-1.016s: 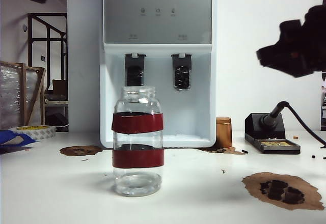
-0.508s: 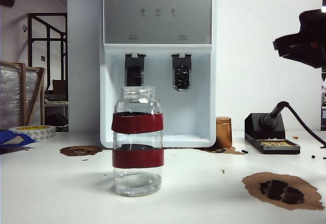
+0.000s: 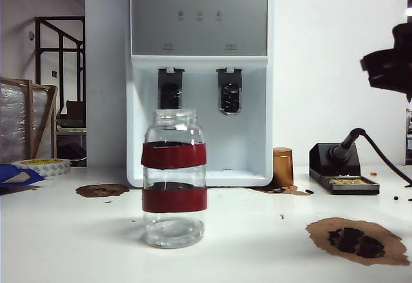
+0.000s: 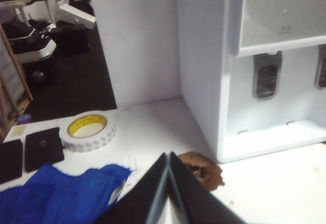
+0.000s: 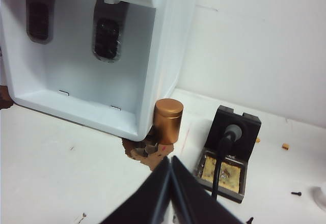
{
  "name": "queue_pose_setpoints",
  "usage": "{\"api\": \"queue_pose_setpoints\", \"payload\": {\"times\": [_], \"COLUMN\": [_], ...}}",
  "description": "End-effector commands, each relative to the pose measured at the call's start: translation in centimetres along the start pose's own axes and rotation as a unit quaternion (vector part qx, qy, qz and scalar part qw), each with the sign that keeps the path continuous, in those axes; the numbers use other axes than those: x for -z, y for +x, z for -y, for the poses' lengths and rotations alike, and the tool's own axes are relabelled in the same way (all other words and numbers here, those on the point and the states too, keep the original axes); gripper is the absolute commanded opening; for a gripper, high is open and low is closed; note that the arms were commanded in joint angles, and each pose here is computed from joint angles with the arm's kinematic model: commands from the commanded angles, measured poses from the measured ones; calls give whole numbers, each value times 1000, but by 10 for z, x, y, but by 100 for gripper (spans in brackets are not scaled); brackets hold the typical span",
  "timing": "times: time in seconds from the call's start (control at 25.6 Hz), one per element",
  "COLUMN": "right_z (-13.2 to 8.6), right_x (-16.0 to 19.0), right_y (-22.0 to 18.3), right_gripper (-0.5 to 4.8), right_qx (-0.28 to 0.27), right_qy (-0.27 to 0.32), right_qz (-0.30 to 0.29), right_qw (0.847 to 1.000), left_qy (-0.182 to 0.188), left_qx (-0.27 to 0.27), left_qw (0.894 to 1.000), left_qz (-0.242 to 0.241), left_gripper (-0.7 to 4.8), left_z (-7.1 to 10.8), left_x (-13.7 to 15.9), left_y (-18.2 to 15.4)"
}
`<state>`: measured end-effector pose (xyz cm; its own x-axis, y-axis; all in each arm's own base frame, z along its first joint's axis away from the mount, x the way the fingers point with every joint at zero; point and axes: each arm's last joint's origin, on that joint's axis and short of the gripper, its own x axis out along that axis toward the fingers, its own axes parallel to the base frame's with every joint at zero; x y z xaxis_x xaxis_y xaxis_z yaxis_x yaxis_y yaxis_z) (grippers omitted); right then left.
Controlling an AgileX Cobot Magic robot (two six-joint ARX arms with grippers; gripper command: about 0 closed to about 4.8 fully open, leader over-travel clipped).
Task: Pick up the water bottle with two loops of red belts, then reach the front water dispenser and gently press the gray-black baffle horizontally to get a little water.
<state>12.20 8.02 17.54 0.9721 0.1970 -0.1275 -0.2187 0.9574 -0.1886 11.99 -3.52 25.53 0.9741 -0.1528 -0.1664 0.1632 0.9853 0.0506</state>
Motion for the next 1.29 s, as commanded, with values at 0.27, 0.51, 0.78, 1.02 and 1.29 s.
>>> {"api": "queue_pose_setpoints", "payload": {"times": [0.27,0.51,0.78,1.02,1.29], "right_z": [9,13,19,17,15], "right_x": [-3,-4,2,4,5], "right_y": [-18,-33,-51,-54,-54], "right_gripper": [-2,-2,-2,-2,-2], "right_qx": [-2,-70,-101,-155,-190], "right_qy": [27,32,55,62,70], "right_qz": [6,28,36,40,39], "right_qw": [1000,997,993,985,978], "left_qy": [-48,-61,-52,-46,-43], "left_qx": [-53,-38,75,220,273], "left_qw": [997,997,996,974,961], "left_qz": [-27,-17,19,27,26], "left_gripper": [-5,-5,-5,-5,-5], "left_z": [-2,-2,2,9,12], "left_x": [20,28,27,26,27], "left_y": [2,-2,-17,-27,-29]}}
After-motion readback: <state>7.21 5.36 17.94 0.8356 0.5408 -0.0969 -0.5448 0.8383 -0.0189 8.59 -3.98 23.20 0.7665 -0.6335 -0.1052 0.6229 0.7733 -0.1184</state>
